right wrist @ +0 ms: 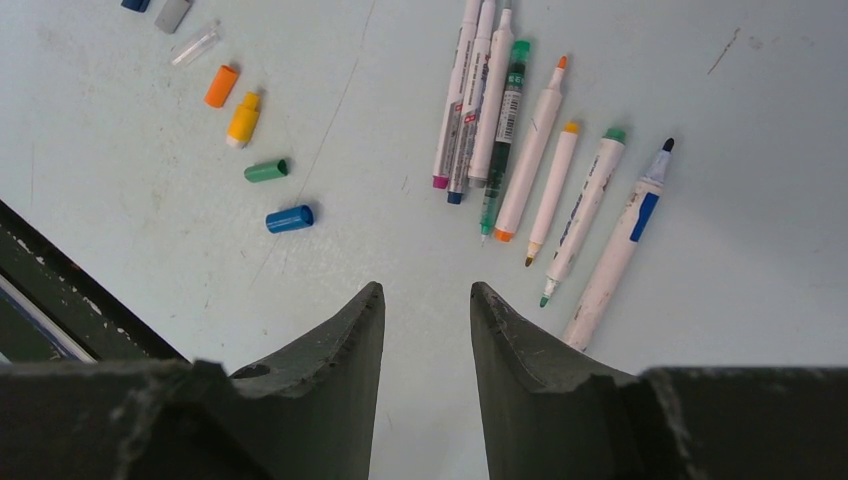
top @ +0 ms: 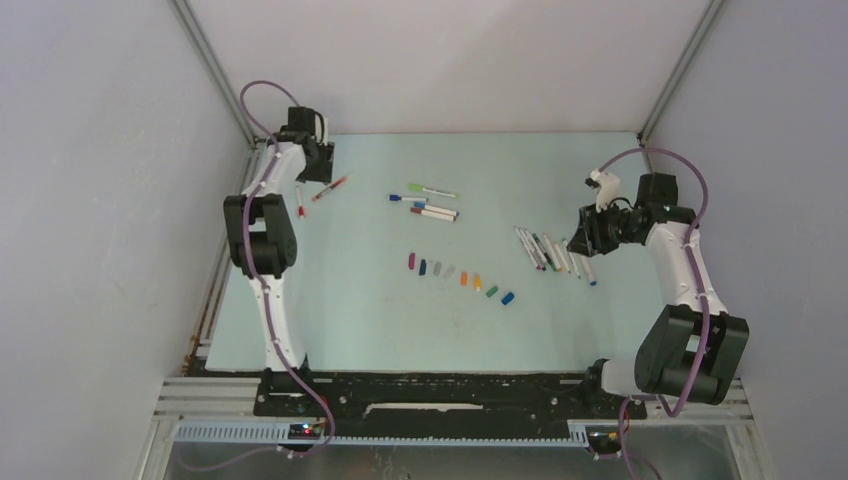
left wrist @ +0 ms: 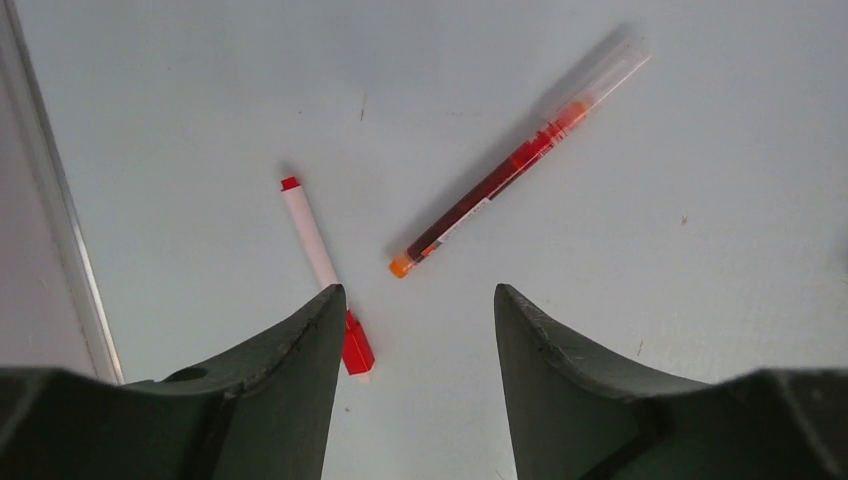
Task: Open the pen caps
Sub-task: Adjust the pen at the center of the board.
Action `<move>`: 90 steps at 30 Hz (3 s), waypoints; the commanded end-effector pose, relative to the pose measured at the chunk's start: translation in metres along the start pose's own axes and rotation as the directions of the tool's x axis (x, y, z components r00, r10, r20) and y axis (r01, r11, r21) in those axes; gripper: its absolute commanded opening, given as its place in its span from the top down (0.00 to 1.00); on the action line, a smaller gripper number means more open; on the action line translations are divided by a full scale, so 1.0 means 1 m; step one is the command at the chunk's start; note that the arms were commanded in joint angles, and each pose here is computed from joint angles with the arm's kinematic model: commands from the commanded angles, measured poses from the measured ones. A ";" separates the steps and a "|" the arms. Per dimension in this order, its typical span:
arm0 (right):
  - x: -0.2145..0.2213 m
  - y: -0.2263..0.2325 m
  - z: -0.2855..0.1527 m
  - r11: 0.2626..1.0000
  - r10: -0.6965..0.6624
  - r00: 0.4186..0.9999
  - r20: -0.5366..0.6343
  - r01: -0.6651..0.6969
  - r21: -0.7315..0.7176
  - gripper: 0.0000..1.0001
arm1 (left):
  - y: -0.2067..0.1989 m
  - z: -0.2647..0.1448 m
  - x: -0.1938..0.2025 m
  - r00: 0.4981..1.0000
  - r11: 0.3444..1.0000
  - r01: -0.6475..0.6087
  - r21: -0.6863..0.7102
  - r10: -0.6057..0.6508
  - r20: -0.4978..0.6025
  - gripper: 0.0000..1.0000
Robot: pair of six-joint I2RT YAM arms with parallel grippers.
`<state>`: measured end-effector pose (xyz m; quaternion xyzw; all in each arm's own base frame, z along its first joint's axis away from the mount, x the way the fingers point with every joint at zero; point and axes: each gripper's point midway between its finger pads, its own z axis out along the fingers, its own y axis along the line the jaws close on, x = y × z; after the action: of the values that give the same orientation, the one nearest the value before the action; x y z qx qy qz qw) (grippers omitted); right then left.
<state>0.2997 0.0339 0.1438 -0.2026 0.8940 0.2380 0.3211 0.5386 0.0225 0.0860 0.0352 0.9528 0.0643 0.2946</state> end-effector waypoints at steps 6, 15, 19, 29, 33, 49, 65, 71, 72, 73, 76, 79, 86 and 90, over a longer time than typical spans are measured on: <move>-0.010 0.002 -0.004 0.999 -0.046 0.999 0.019 0.046 0.003 0.60 | 0.001 0.016 0.000 0.999 0.999 0.001 0.054 0.001 -0.051 0.45; -0.010 0.003 -0.002 0.999 -0.046 0.999 0.014 0.046 -0.004 0.60 | 0.006 0.026 0.004 0.998 0.999 0.010 0.045 -0.007 -0.070 0.51; -0.010 0.003 -0.002 0.999 -0.047 0.999 0.015 0.047 -0.002 0.60 | 0.005 0.030 0.006 0.997 0.998 0.019 0.063 -0.014 -0.078 0.51; -0.010 0.003 -0.003 0.999 -0.048 0.999 0.017 0.048 -0.002 0.60 | -0.001 0.040 0.012 0.995 0.994 0.035 0.105 -0.025 -0.100 0.56; -0.010 0.003 -0.003 0.999 -0.049 0.999 0.018 0.049 -0.002 0.60 | -0.002 0.042 0.015 0.994 0.993 0.043 0.109 -0.032 -0.109 0.62; -0.013 0.005 -0.005 0.998 -0.060 0.998 0.029 0.060 0.001 0.60 | -0.014 0.029 0.043 0.983 0.998 0.043 0.054 -0.033 -0.182 0.85; -0.017 0.013 -0.009 0.997 -0.078 0.996 0.050 0.079 -0.017 0.60 | -0.068 -0.029 0.107 0.963 0.986 0.164 0.029 -0.153 -0.223 0.93; -0.018 0.015 -0.011 0.996 -0.086 0.995 0.055 0.087 -0.017 0.59 | -0.069 -0.030 0.110 0.957 0.983 0.184 0.029 -0.172 -0.233 0.76; -0.018 0.016 -0.011 0.996 -0.085 0.995 0.056 0.086 -0.017 0.59 | -0.069 -0.030 0.110 0.957 0.983 0.180 0.028 -0.169 -0.235 0.75; -0.018 0.015 -0.011 0.996 -0.085 0.995 0.056 0.086 -0.017 0.59 | -0.068 -0.029 0.109 0.957 0.984 0.177 0.026 -0.166 -0.236 0.74; -0.018 0.015 -0.012 0.996 -0.086 0.995 0.058 0.087 -0.015 0.59 | -0.067 -0.027 0.104 0.960 0.986 0.163 0.023 -0.153 -0.234 0.73; -0.018 0.015 -0.012 0.996 -0.086 0.995 0.057 0.087 -0.016 0.59 | -0.065 -0.024 0.098 0.962 0.989 0.149 0.014 -0.142 -0.233 0.73; -0.018 0.014 -0.012 0.996 -0.085 0.995 0.058 0.086 -0.013 0.59 | -0.061 -0.017 0.087 0.958 0.994 0.109 -0.002 -0.106 -0.266 0.74; -0.018 0.014 -0.013 0.996 -0.084 0.995 0.062 0.084 -0.009 0.59 | -0.059 -0.017 0.087 0.958 0.994 0.107 -0.017 -0.108 -0.267 0.75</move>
<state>0.2968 0.0410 0.1521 -0.2205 0.8845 0.2422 0.3322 0.4526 -0.0356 0.0344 -0.0294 0.9851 0.0353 0.1656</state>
